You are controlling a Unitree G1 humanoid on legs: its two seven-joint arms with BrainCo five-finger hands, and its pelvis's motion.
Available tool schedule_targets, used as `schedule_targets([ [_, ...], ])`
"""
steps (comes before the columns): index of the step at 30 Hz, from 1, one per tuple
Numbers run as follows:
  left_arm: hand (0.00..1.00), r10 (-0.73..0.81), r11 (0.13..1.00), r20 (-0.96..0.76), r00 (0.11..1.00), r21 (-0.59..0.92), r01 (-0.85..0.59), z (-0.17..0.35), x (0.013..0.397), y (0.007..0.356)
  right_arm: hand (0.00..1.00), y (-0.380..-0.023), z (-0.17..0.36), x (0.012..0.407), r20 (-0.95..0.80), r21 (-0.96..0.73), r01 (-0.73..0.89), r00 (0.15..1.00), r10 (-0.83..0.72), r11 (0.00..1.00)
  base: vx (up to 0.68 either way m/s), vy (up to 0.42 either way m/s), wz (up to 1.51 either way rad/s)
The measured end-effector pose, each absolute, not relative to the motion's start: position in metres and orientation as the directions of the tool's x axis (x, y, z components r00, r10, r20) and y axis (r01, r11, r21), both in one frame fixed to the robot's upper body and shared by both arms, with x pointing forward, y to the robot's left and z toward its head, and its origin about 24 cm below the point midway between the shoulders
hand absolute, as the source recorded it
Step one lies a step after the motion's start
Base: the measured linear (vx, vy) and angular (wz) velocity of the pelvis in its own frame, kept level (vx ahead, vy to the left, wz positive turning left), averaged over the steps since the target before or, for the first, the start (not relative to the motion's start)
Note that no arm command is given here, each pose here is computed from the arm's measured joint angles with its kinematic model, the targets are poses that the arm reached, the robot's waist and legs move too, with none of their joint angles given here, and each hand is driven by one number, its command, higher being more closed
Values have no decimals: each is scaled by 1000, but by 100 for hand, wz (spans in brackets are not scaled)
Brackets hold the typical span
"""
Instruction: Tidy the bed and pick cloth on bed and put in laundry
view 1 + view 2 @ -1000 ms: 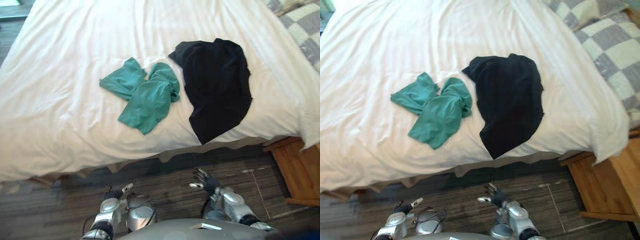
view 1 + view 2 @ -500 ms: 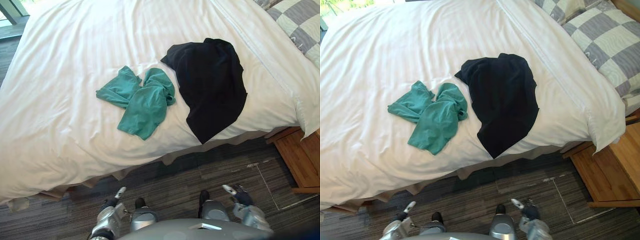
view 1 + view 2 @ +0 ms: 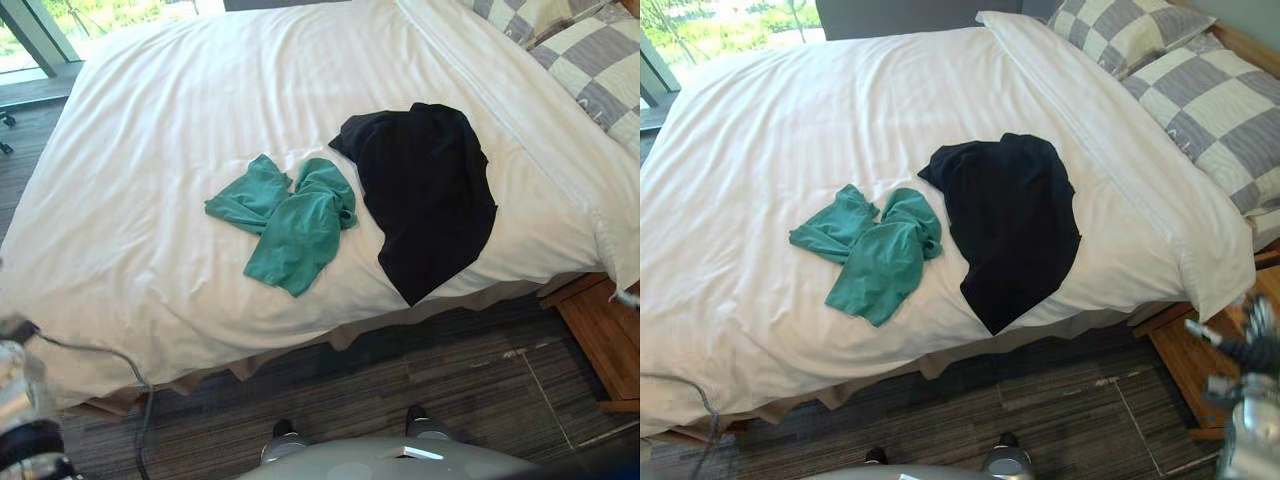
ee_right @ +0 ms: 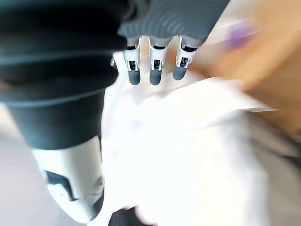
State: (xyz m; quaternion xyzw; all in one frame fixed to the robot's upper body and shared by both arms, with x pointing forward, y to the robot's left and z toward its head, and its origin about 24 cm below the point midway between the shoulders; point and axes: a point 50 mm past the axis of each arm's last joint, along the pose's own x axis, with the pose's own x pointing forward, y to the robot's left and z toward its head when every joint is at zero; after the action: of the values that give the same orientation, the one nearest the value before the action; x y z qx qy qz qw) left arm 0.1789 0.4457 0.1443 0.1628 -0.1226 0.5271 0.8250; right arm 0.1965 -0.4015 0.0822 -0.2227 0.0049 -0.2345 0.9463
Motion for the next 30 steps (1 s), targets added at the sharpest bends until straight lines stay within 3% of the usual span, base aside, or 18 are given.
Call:
schedule_targets([
  [2,0,731,493,456,507,161,-855,175,213,431,0,-381,95,230,128,-443,350,936,-328,825,0,0,0],
  [7,0,499,694,440,747,313,-648,183,276,381,0,-326,107,286,161,-449,188,979,-128,873,-3,-2,2],
  [10,0,345,703,329,879,530,-474,160,305,344,0,-303,118,314,190,-421,174,976,-101,890,-33,-10,-13],
  [12,0,306,699,252,918,595,-397,147,317,331,0,-293,126,325,221,-379,187,969,-108,906,-58,-1,-29],
  [16,0,308,673,139,941,667,-319,141,338,322,0,-276,147,341,297,-270,201,948,-117,942,-105,12,-31],
  [21,0,336,671,119,934,666,-326,159,356,320,0,-266,168,352,357,-207,191,928,-108,960,-110,17,-20],
  [30,0,323,668,193,927,647,-368,184,373,298,0,-244,212,352,510,-127,121,859,-40,984,2,-2,-17],
])
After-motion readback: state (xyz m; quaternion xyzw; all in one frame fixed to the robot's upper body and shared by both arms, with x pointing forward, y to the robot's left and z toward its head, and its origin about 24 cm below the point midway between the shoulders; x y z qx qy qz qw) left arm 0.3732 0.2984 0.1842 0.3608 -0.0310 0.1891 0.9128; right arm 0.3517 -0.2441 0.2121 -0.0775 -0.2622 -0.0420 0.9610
